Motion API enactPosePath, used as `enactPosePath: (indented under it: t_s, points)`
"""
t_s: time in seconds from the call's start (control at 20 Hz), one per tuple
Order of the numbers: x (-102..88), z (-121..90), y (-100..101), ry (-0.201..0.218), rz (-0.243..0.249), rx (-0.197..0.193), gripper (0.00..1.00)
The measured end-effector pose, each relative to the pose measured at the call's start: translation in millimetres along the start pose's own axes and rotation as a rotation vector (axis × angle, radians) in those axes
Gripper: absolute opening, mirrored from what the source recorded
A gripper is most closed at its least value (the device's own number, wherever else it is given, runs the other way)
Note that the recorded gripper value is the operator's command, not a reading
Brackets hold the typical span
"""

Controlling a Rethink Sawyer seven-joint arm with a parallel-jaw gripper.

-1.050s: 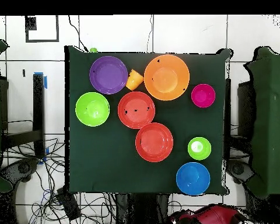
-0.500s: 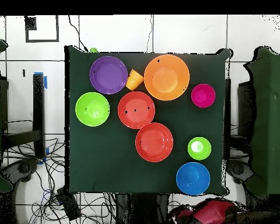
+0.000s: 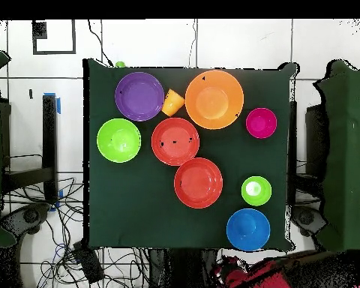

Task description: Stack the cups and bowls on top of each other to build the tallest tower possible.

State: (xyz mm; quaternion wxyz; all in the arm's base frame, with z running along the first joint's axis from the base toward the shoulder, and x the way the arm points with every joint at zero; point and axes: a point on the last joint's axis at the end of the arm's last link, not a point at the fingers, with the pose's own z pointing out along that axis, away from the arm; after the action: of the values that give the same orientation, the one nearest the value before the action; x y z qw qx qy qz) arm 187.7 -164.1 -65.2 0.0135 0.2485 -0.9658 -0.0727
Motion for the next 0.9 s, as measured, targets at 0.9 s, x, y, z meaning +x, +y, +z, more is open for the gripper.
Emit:
enactPosePath:
  t_s: [0.9]
  points:
    - [-21.1,-13,-15,0.051,0.043,0.093,1.0]
